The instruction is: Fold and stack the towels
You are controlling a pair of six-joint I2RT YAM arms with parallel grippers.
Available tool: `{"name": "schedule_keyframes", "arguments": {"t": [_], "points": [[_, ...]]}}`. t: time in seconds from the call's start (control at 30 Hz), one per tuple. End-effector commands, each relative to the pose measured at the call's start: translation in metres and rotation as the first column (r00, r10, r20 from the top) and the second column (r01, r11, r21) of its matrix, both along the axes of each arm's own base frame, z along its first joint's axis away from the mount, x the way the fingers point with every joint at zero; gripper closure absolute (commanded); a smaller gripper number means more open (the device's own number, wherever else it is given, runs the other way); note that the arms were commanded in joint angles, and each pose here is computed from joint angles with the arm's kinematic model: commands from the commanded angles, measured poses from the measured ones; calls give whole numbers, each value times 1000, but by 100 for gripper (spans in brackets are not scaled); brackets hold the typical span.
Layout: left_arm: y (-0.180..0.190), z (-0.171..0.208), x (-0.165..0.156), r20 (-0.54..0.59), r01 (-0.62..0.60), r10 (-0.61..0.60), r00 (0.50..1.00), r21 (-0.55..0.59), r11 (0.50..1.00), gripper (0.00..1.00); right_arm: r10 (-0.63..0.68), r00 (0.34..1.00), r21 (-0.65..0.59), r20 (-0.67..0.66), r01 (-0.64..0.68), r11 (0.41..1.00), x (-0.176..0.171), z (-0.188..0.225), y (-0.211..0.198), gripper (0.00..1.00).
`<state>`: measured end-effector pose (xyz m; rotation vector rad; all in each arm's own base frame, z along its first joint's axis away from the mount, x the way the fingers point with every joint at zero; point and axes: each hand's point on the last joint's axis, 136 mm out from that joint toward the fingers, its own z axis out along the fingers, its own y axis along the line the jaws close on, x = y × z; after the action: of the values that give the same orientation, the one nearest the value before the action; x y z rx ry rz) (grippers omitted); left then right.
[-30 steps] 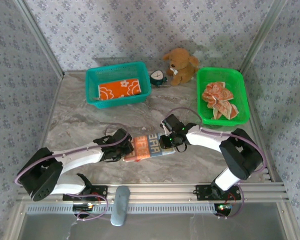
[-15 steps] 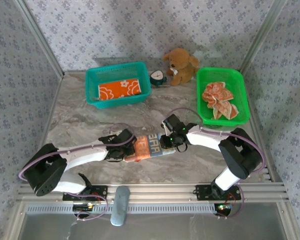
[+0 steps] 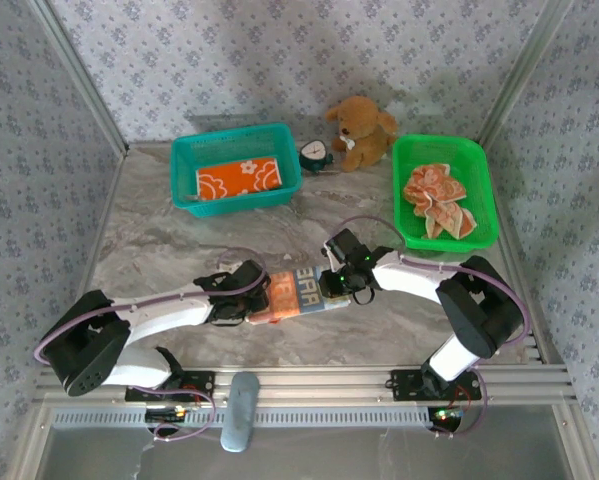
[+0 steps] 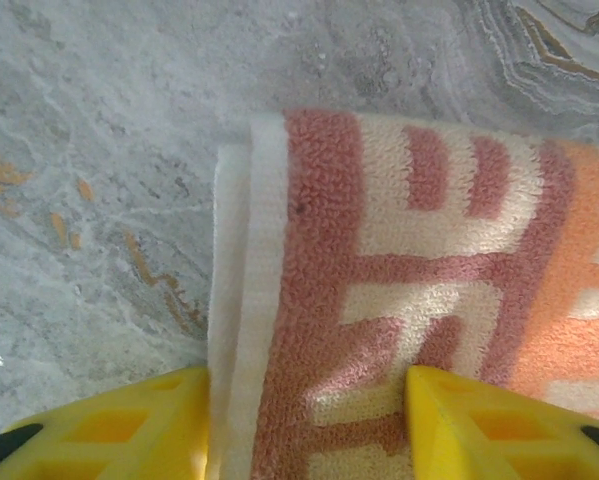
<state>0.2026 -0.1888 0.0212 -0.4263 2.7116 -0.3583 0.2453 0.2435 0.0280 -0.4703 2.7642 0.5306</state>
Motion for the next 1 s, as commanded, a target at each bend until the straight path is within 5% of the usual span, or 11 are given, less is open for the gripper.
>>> {"name": "schedule_keyframes", "arguments": {"t": [0.0, 0.43, 0.63, 0.97], "points": [[-9, -21, -13, -62, 45, -46, 997, -15, 999, 55, -12, 999, -36, -36, 11, 999, -6, -11, -9, 74], [-2, -16, -8, -42, 66, -64, 997, 58, 996, 100, -30, 999, -24, -26, 30, 999, -2, 1, -10, 74], [8, 36, 2, 26, 67, -71, 997, 119, 991, 100, -69, 998, 16, -2, 69, 998, 7, 24, -16, 65], [19, 131, 14, 88, 100, -116, 989, 168, 981, 100, -155, 984, 117, 83, 145, 983, 32, 87, -29, 32]]}}
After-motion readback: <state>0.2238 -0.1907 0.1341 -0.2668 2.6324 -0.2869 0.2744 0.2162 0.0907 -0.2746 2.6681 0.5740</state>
